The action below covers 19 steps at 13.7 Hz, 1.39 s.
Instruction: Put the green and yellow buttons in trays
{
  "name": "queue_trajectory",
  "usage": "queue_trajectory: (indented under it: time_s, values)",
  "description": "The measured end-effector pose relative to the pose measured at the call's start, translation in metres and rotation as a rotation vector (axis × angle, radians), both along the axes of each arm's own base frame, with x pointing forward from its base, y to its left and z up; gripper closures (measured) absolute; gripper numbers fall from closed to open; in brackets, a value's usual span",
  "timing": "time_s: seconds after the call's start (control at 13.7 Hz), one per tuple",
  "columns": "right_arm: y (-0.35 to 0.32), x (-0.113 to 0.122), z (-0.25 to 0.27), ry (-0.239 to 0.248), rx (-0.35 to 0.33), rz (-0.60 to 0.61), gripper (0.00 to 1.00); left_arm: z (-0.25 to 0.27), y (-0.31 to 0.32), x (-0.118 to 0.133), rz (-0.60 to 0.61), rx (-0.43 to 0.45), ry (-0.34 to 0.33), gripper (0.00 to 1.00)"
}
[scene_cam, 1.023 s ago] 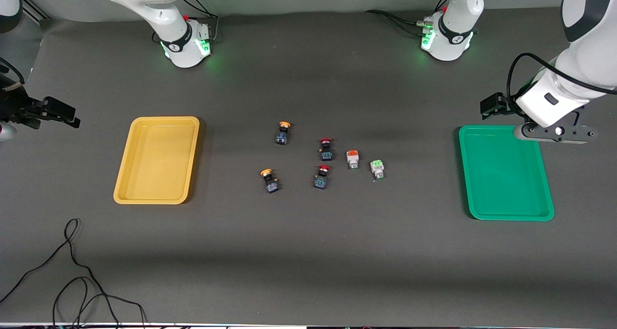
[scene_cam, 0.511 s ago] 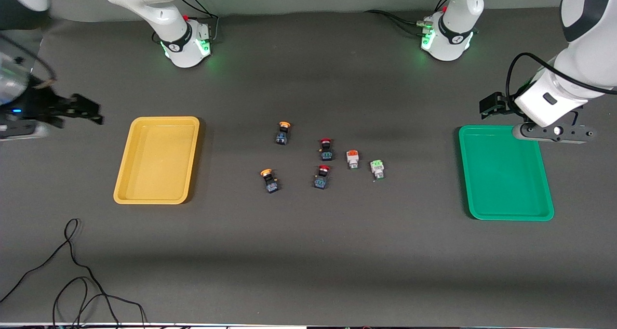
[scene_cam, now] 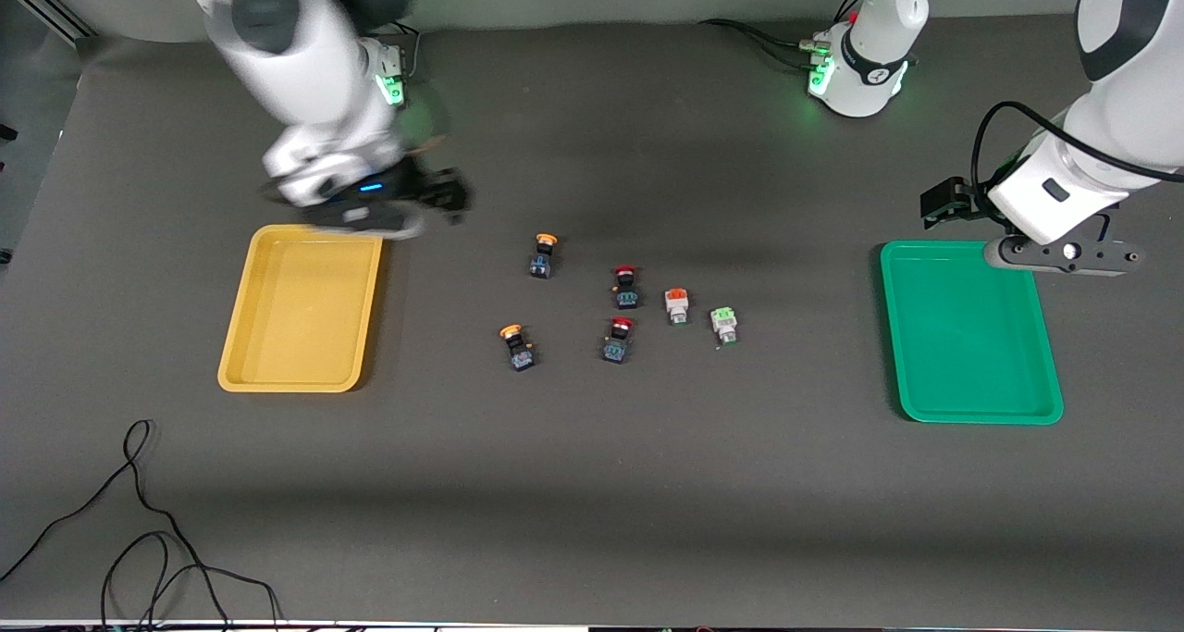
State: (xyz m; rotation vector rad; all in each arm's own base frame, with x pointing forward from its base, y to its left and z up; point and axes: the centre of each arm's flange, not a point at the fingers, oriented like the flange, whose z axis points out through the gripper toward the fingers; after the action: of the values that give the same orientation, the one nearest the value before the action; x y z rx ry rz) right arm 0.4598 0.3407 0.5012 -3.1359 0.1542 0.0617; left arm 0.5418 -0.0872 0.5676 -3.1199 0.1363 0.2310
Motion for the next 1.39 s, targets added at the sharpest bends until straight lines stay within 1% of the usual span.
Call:
queue_trajectory:
  time_s: [0.15,0.22,0.29,0.37,0.51,0.66,0.8,0.95,1.1,1.24,1.39]
  values:
    - [0.062,-0.04,-0.024,0.012,-0.022,0.016,0.0,0.002,-0.001,0.001,0.001,-0.001,-0.004,0.0]
    - [0.082,-0.057,-0.03,0.014,-0.029,0.028,0.0,0.003,-0.001,0.001,0.001,-0.002,-0.006,0.0]
    - [0.093,-0.067,-0.034,0.014,-0.033,0.04,0.0,0.002,-0.002,0.001,0.002,-0.004,-0.006,0.0]
    - [0.096,-0.069,-0.038,0.006,-0.035,0.046,0.0,0.002,-0.005,0.003,0.009,-0.008,-0.006,0.0]
    - [0.089,-0.061,-0.058,-0.034,-0.031,0.043,0.0,0.002,-0.025,0.011,0.048,-0.022,-0.01,0.01]
    - [0.079,-0.058,-0.105,-0.072,-0.026,0.044,0.0,-0.003,-0.061,0.015,0.087,-0.017,-0.005,0.0]
    - [0.074,-0.055,-0.164,-0.09,-0.017,0.043,0.0,-0.025,-0.102,0.014,0.122,0.001,0.027,0.0]
    - [0.07,-0.044,-0.218,-0.106,-0.013,0.031,0.0,-0.062,-0.142,0.018,0.153,0.015,0.051,0.0]
    - [0.068,-0.036,-0.265,-0.122,-0.012,0.024,0.0,-0.111,-0.178,0.025,0.176,0.018,0.047,0.0]
    - [0.067,-0.037,-0.299,-0.118,-0.022,0.029,0.0,-0.161,-0.198,0.029,0.178,0.008,0.037,0.0]
    - [0.066,-0.038,-0.315,-0.109,-0.033,0.028,0.0,-0.203,-0.201,0.034,0.182,0.008,0.057,0.0]
